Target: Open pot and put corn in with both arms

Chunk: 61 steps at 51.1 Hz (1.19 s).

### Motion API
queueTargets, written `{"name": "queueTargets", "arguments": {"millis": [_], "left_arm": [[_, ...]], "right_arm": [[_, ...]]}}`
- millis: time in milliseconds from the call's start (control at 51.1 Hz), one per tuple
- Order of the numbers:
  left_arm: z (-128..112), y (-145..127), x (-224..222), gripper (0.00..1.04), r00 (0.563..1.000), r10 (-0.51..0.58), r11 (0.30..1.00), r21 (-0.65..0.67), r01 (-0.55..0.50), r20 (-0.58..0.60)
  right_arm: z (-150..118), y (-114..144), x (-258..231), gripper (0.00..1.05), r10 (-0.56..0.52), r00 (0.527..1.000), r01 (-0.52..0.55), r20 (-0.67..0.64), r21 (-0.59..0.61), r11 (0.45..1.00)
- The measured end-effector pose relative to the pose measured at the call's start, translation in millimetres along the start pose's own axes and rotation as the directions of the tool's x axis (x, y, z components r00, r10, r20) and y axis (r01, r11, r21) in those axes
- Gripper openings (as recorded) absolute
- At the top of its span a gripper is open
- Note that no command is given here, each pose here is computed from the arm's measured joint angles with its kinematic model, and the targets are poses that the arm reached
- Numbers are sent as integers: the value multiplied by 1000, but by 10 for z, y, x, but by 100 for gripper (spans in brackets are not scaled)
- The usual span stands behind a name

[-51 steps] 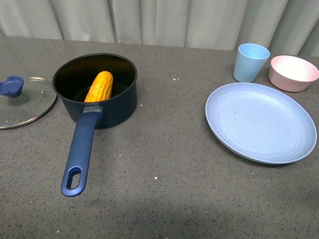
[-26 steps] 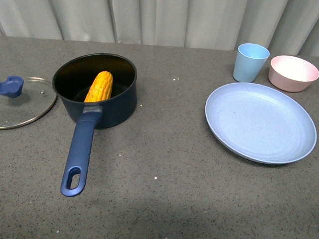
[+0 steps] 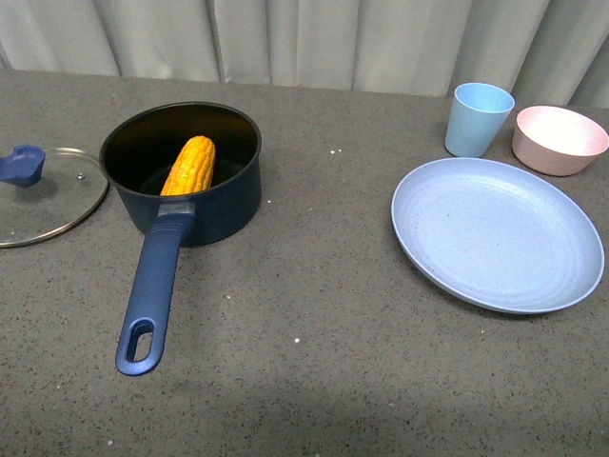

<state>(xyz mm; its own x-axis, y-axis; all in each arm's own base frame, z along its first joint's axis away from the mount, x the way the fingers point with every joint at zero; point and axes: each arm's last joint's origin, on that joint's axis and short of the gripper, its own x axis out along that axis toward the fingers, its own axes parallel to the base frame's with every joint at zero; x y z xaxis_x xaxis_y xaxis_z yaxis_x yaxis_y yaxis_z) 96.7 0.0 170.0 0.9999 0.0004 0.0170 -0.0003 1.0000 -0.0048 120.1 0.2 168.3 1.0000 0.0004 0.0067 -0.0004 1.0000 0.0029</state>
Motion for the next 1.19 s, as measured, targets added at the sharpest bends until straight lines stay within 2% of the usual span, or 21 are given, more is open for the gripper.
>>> {"name": "queueTargets", "arguments": {"millis": [627,705,999,1195], "left_arm": [[0,0,0,98,1000,0,1000,0,0,0],[0,0,0,98,1000,0,1000,0,0,0],[0,0,0,98,1000,0,1000,0,0,0],[0,0,0,98,1000,0,1000,0,0,0]], "right_arm": [[-3,0,-125,1,0,1000,0,2,0,1000],[-49,0,-193,1,3,999,-3,-34,-1,1000],[-29,0,-224,1,3,1000,-3,-5,-2,1000],[-28,0,-225,36,3,1000,-3,-3,-2,1000]]}}
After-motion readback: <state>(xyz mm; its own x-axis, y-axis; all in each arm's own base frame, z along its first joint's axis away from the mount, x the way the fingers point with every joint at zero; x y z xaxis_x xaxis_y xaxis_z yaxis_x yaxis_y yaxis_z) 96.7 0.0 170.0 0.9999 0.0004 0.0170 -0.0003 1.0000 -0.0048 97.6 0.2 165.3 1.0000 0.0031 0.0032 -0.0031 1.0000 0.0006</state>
